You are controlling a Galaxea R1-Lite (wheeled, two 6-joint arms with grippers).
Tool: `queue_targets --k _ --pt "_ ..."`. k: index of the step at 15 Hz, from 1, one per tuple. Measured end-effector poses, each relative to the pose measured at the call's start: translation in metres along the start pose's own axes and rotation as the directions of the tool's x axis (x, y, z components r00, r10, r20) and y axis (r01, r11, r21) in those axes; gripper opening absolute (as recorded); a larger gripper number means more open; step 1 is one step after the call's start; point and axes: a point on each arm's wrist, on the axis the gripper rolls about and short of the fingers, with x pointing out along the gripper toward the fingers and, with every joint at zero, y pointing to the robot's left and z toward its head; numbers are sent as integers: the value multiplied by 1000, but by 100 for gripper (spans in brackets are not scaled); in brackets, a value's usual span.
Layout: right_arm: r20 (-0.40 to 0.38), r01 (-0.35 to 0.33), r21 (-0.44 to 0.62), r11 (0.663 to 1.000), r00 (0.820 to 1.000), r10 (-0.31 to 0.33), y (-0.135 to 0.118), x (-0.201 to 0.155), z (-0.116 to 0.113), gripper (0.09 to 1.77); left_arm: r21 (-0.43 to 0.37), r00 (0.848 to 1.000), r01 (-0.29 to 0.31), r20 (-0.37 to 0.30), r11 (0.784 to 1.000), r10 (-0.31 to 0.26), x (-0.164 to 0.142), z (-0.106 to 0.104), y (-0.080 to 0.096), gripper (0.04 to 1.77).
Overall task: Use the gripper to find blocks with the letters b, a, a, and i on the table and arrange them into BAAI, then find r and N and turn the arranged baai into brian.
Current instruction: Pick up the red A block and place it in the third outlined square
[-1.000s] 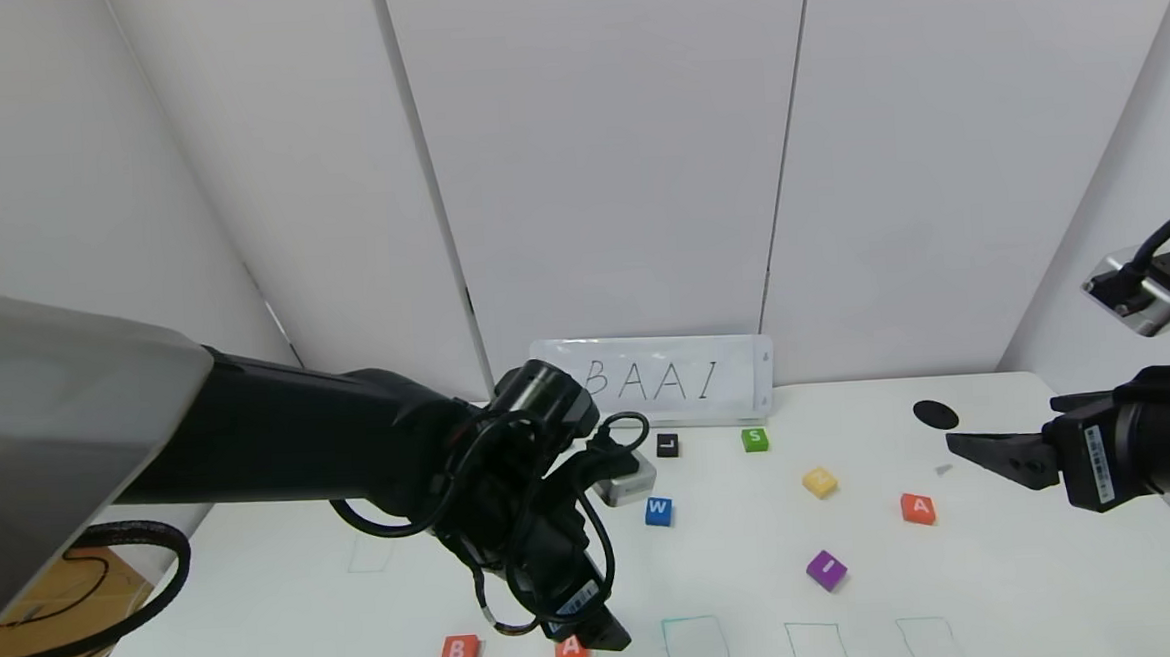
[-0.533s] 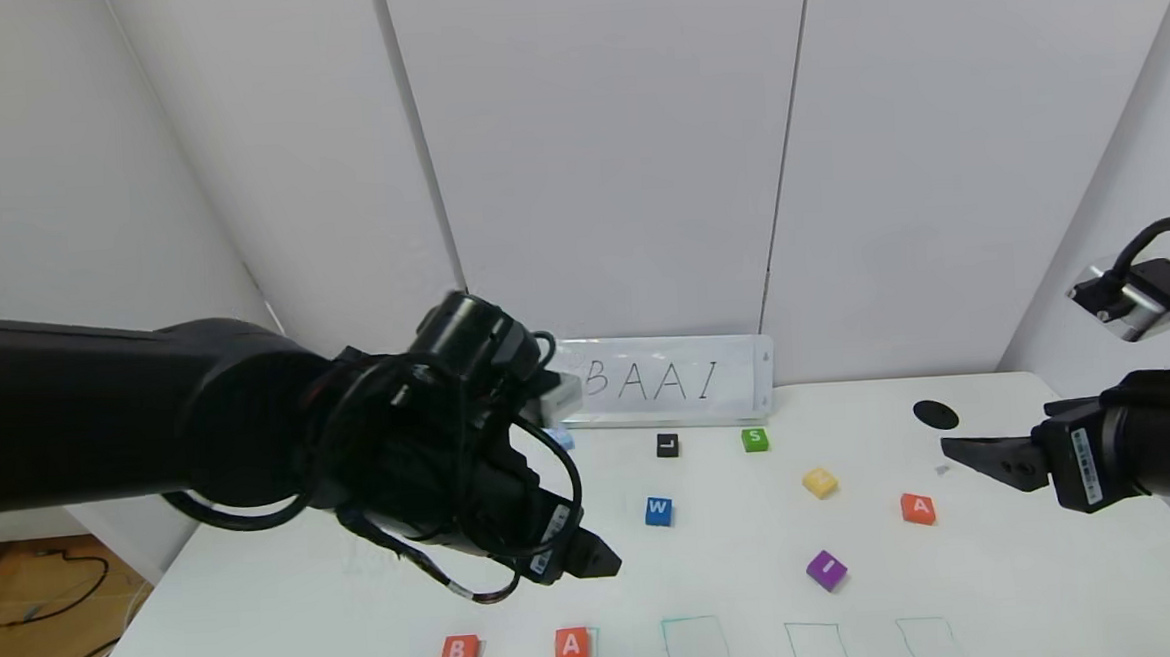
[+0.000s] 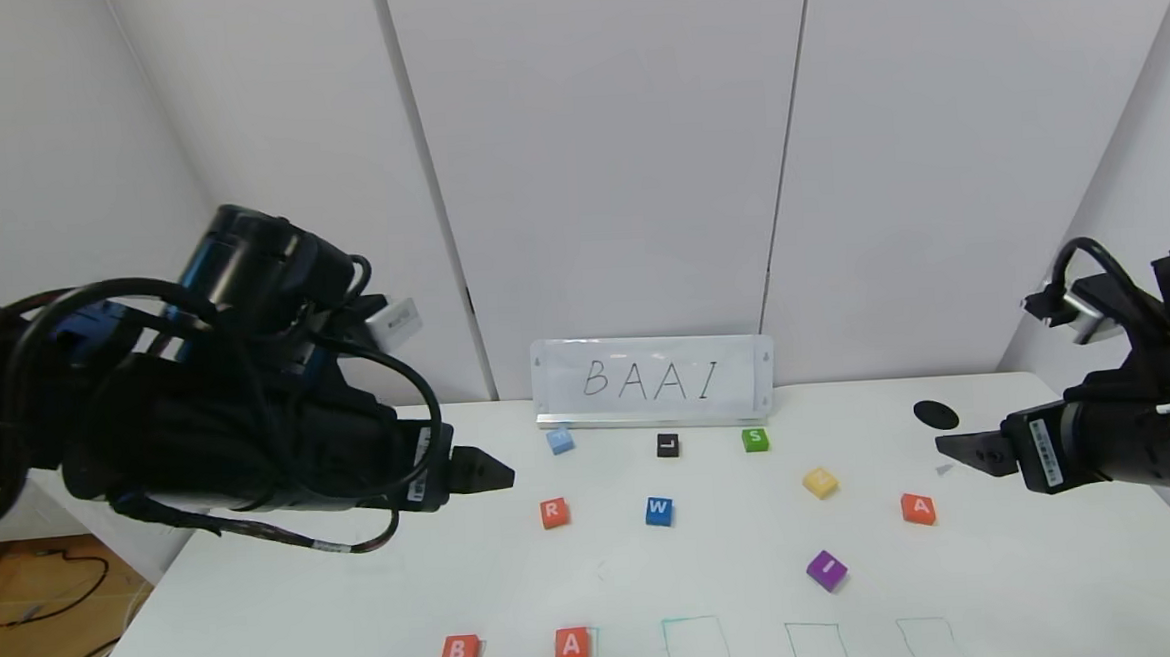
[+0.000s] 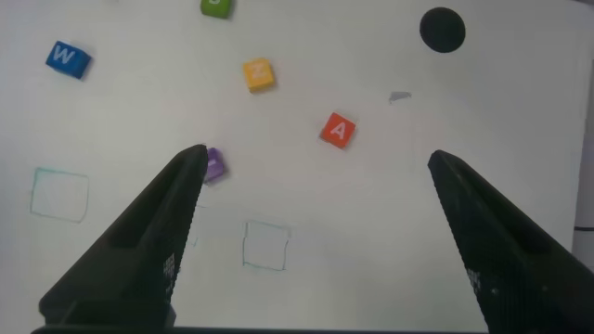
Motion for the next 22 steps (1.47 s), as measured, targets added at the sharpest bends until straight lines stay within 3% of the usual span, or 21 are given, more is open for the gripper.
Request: queue_targets --k 4,6,12,22 --pt "-115 86 72 994 990 -77 -16 25 3 171 -16 998 -16 54 1000 17 -17 2 8 170" --pt "-163 108 119 987 983 -88 -21 39 7 171 -20 995 -57 78 998 58 -21 2 10 170" --pt "-261 146 204 968 961 -90 -31 92 8 171 -18 987 -79 138 997 81 -28 5 13 171" --pt "-403 210 272 939 911 -87 -35 160 -18 171 1 987 -88 138 996 87 -29 1 13 172"
